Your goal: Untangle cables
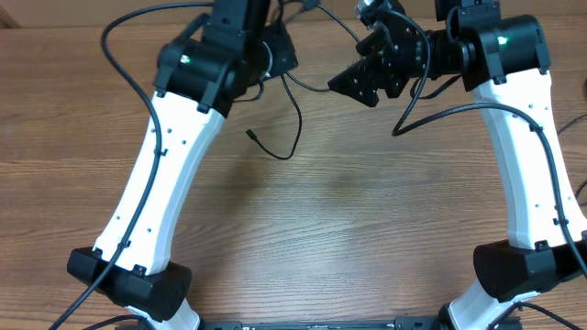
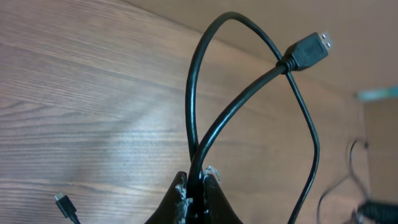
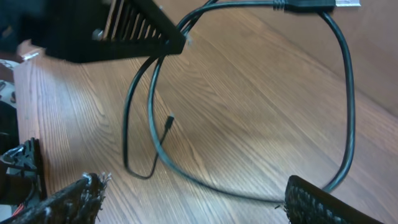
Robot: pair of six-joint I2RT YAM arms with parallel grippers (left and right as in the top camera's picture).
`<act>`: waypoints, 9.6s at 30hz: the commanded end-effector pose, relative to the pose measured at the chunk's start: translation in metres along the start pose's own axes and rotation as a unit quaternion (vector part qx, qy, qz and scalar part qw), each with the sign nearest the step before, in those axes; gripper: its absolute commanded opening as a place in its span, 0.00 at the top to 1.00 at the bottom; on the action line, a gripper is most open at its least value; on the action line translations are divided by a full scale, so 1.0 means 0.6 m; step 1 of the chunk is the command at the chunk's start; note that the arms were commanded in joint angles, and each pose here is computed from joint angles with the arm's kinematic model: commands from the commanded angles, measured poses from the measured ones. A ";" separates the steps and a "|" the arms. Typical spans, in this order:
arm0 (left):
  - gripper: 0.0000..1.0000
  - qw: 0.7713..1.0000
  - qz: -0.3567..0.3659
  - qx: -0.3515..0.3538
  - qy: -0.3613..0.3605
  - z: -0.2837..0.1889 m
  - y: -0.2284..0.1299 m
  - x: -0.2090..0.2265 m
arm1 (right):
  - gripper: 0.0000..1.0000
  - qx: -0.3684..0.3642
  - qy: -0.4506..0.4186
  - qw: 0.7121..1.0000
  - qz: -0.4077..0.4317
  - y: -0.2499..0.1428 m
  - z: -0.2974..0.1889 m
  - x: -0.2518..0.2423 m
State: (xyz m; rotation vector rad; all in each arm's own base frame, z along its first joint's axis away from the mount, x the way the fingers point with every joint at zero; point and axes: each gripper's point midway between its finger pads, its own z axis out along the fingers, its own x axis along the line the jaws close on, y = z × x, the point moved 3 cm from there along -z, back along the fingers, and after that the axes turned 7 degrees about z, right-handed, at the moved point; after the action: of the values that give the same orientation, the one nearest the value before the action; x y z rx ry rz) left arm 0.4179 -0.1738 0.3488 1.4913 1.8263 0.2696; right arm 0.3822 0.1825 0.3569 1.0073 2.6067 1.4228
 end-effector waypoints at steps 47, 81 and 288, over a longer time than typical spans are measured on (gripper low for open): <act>0.84 0.981 -0.053 0.068 -0.176 -0.009 0.008 -0.062 | 0.96 -0.111 -0.111 0.987 -0.021 0.015 -0.067 -0.192; 0.66 0.915 0.331 0.231 -0.002 0.239 -0.243 -0.009 | 0.27 -0.219 -0.070 0.967 0.107 -0.061 -0.271 -0.270; 0.27 0.942 0.092 -0.125 0.299 -0.401 -0.097 0.203 | 0.00 -0.310 -0.372 0.861 0.155 -0.081 -0.493 0.205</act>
State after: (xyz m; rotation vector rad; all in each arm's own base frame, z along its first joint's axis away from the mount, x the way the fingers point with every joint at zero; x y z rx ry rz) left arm 0.2354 -0.0340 0.4325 1.7135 1.8980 1.0972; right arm 0.1792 0.0047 0.5302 1.4879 1.3694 1.3891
